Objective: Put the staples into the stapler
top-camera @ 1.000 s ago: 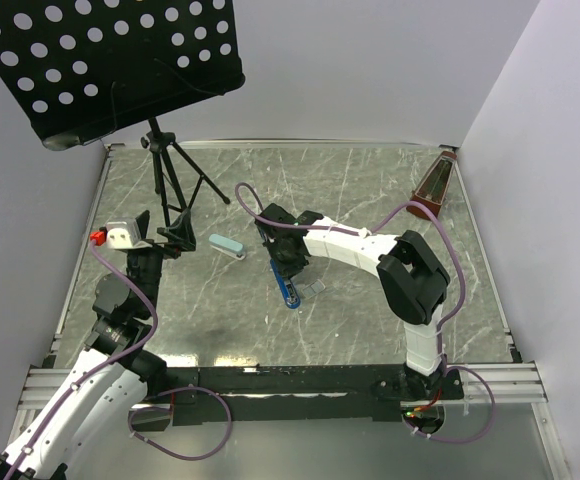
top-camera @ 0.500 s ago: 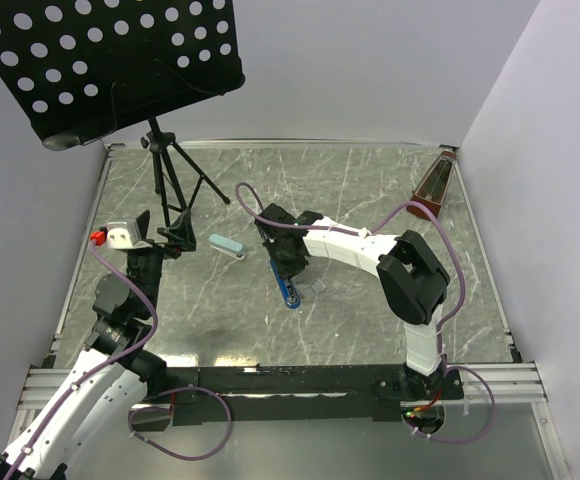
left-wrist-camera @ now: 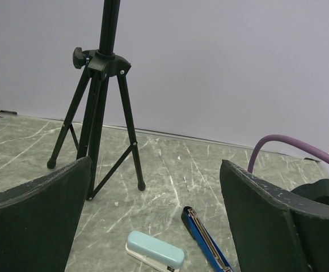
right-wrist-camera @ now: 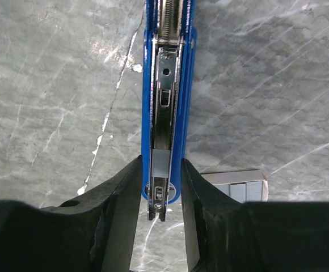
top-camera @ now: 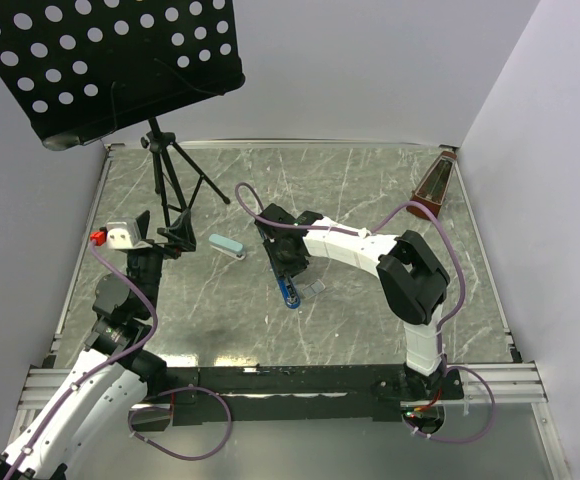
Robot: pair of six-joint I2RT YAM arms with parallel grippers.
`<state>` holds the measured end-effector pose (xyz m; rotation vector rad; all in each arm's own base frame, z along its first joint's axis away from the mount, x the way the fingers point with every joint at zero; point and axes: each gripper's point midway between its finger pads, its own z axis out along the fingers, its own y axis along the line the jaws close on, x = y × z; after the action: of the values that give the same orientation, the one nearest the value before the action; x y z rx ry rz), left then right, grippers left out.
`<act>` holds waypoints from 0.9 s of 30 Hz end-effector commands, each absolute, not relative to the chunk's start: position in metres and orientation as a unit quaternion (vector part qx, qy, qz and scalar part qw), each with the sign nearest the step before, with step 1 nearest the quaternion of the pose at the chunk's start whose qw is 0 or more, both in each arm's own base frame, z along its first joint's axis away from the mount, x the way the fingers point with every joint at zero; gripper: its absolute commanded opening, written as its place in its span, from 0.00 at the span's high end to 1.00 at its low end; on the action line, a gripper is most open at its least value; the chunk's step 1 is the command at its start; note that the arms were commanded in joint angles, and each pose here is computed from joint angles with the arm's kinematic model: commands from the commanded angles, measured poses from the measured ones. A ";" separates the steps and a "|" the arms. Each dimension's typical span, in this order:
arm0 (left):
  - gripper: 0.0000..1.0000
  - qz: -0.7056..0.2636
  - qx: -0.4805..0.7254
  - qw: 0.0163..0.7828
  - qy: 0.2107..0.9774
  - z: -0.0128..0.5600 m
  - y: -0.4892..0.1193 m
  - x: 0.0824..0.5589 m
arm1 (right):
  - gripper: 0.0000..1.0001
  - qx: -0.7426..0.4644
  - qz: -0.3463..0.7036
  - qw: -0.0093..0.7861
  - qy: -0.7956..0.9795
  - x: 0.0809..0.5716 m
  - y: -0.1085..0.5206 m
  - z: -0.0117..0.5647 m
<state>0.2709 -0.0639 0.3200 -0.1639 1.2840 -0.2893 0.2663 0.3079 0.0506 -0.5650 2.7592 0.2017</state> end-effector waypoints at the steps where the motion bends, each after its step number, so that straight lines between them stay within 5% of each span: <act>1: 0.01 -0.146 -0.080 0.797 0.580 0.332 -0.064 0.266 | 0.59 -0.192 0.065 0.191 0.960 0.283 0.307 0.065; 27: 0.01 -0.153 -0.082 0.800 0.574 0.337 -0.063 0.262 | 0.59 -0.194 0.063 0.188 0.961 0.305 0.310 0.055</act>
<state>0.2660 -0.0621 0.3256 -0.1700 1.2633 -0.3008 0.2990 0.2999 0.0475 -0.5378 2.7236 0.1468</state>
